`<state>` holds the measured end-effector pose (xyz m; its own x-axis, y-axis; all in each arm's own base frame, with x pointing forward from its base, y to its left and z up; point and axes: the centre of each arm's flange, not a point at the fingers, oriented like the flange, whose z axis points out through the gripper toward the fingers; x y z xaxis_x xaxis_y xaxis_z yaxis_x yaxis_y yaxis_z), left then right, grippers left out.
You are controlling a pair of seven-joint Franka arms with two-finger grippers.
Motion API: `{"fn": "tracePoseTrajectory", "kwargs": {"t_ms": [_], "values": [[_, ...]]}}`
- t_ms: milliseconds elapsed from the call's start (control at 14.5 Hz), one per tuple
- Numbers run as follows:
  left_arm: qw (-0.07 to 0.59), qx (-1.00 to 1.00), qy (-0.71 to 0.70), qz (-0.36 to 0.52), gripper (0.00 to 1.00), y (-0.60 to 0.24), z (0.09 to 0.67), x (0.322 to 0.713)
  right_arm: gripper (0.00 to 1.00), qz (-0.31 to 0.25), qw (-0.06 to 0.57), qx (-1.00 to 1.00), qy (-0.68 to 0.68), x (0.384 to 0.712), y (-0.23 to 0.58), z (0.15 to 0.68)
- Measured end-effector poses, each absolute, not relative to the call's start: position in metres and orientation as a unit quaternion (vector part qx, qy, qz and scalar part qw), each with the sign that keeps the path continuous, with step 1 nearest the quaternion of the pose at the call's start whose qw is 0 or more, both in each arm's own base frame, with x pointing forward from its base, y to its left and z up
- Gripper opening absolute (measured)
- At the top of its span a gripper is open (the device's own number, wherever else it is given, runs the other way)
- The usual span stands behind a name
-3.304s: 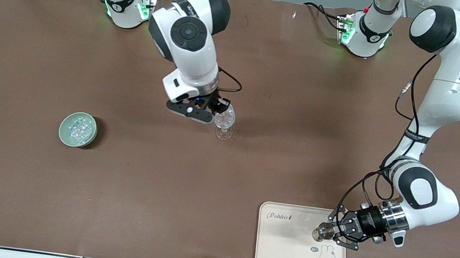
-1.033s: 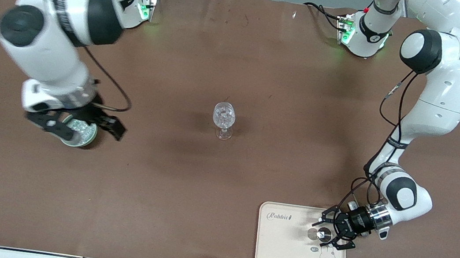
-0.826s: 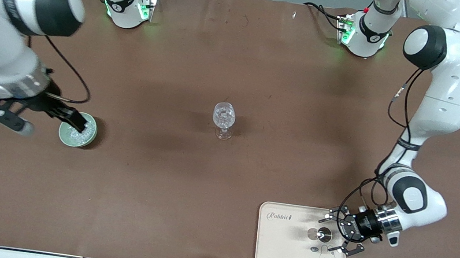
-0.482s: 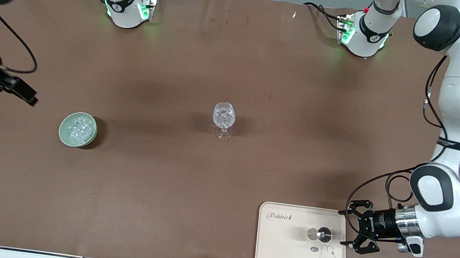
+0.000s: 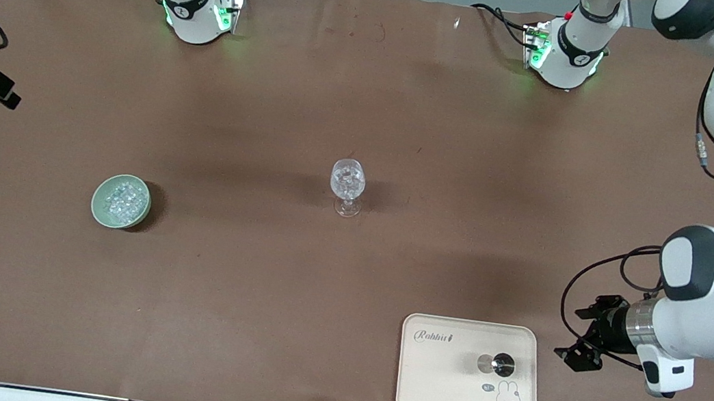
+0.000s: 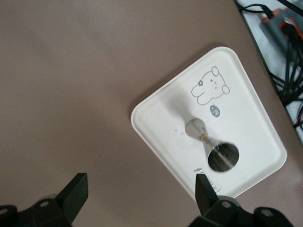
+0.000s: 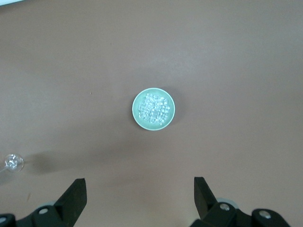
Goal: Pour wine and add ice with both arms
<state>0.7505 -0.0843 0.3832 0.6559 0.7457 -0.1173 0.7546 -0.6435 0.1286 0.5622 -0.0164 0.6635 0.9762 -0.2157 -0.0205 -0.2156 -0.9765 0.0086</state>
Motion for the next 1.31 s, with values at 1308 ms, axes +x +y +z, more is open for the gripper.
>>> {"fn": "tracePoseTrajectory", "kwargs": {"t_ms": [1308], "values": [[-0.029, 0.996, 0.082, -0.002, 1.00, -0.081, 0.642, 0.573, 1.00, 0.016, 0.000, 1.000, -0.022, 0.549, -0.016, 0.665]]}}
